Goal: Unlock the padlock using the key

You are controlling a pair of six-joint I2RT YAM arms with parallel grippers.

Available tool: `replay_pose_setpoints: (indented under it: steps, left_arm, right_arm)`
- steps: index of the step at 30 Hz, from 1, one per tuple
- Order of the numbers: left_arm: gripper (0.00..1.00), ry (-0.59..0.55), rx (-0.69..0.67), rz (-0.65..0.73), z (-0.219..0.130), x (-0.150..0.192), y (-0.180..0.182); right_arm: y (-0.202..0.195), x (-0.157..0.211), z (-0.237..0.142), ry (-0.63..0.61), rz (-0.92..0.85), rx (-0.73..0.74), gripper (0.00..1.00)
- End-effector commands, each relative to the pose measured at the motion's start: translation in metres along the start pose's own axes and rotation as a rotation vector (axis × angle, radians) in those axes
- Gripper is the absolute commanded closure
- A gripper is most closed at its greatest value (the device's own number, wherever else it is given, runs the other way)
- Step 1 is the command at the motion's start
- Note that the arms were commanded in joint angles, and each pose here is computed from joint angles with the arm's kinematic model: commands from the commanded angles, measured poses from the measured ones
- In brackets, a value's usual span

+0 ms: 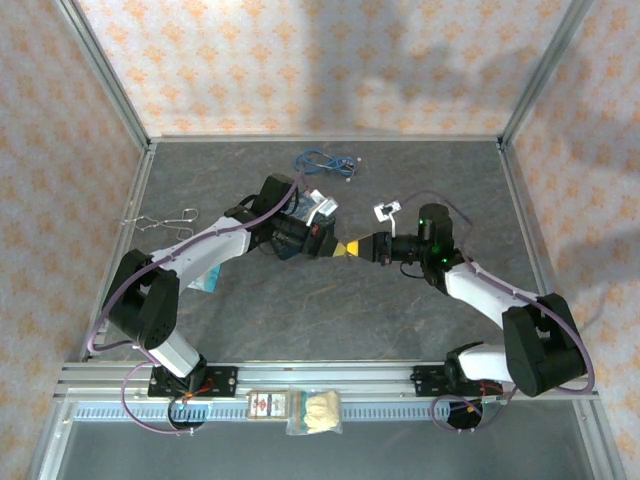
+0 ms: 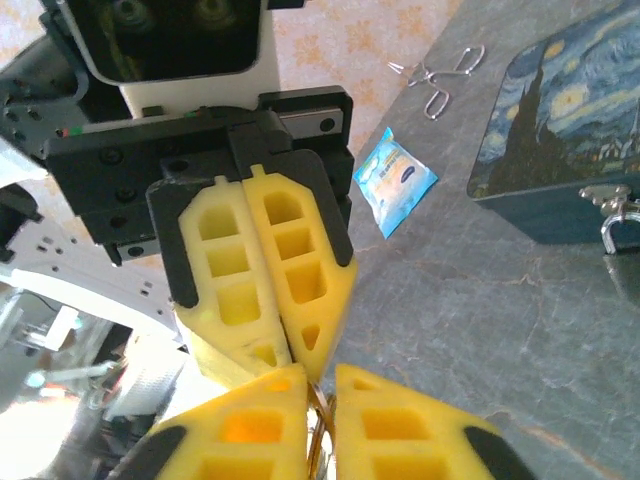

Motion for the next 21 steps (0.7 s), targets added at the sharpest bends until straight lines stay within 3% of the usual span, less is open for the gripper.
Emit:
replay_pose_setpoints:
  steps: [1,4,5,7,11,13,18,21]
  left_arm:
    - [1.0,-0.001,0.045,0.063,-0.002,-0.01,-0.008]
    - [0.98,-0.023,-0.006,0.06,-0.004,-0.015,-0.006]
    - [0.88,-0.045,-0.028,0.05,-0.007,-0.017,-0.006]
    - [0.51,-0.125,-0.08,0.018,-0.017,-0.023,-0.002]
    - [0.26,-0.42,-0.155,-0.03,-0.047,-0.03,-0.003]
    - [0.22,-0.557,-0.176,-0.083,-0.057,-0.022,0.0]
    - [0.25,-0.75,-0.323,-0.226,-0.063,0.011,0.022]
    - [0.27,-0.836,-0.267,-0.274,-0.055,0.03,0.02]
  right_arm:
    - [0.004,0.001,0.003,0.02,-0.027,-0.022,1.0]
    - [0.003,0.001,0.002,0.01,-0.026,-0.01,1.0]
    - [0.002,0.002,0.002,0.002,-0.019,0.002,1.0]
    - [-0.002,0.003,0.002,-0.016,0.001,0.024,1.0]
    - [-0.008,0.007,-0.001,-0.112,0.061,0.045,1.0]
    - [-0.009,0.008,-0.003,-0.176,0.092,0.039,1.0]
    - [-0.014,0.008,-0.008,-0.35,0.176,0.077,1.0]
    - [-0.015,0.009,-0.009,-0.466,0.228,0.105,1.0]
Point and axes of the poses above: each hand's point on the last joint's axis, 136 mm out from that joint toward the fingers, its own z axis out along the fingers, its own y axis along the line the jaws close on, x = y × z, the point moved 9 cm from there along -z, back along the fingers, and after that the axes turned 4 degrees about z, right-handed, at the moved point
